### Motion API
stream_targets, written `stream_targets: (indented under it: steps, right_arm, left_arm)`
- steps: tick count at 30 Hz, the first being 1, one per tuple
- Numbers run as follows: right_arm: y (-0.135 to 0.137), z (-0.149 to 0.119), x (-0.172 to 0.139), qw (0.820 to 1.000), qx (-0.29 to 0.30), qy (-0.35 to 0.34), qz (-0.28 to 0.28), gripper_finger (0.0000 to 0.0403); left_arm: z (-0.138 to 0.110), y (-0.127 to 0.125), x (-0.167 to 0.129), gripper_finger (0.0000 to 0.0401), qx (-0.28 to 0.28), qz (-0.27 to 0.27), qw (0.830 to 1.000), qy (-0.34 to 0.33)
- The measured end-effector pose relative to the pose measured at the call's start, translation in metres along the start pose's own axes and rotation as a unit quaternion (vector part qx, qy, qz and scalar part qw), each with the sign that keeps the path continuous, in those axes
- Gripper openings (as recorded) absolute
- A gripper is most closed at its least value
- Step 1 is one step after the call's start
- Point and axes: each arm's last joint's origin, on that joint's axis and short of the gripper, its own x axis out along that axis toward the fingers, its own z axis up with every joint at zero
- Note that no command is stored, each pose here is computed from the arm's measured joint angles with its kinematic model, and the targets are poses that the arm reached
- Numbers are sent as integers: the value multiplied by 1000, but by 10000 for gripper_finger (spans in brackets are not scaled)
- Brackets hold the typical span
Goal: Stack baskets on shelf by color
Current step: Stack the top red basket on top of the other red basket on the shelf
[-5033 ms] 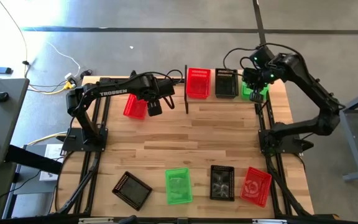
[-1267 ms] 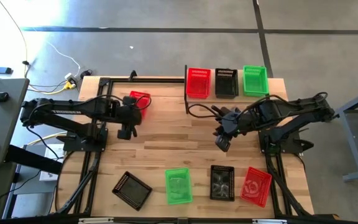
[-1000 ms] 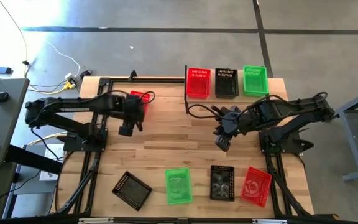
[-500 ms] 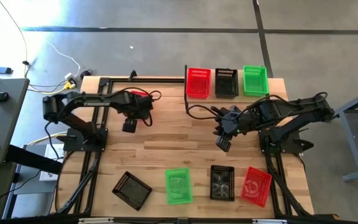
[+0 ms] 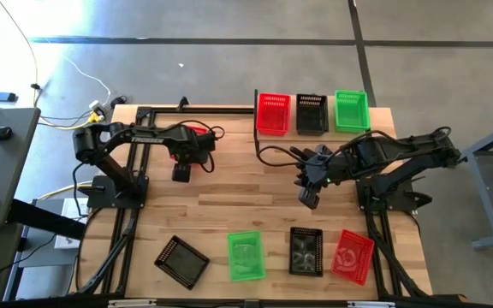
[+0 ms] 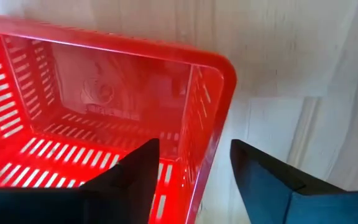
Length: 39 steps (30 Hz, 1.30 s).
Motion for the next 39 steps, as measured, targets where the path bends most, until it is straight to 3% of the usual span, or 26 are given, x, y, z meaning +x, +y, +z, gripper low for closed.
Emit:
stream_targets:
  steps: [12,20,29,36,39]
  right_arm:
    - [-2,-3,0,1000,-4,13,-9,79]
    - [-2,-2,0,1000,12,8,-18,79]
    - [-3,-2,0,997,69,-4,-31,79]
    - [-6,0,0,993,86,-42,-76,79]
    - [-10,3,-1,985,82,-81,-126,79]
  left_arm:
    - [2,-1,-5,9,-69,-23,997,-12]
    - [2,-2,-45,4,-106,-20,994,-22]
    - [7,2,-133,3,-142,5,982,-121]
    - [11,12,-198,4,-139,74,956,-247]
    - [15,16,-220,4,-147,101,932,-316]
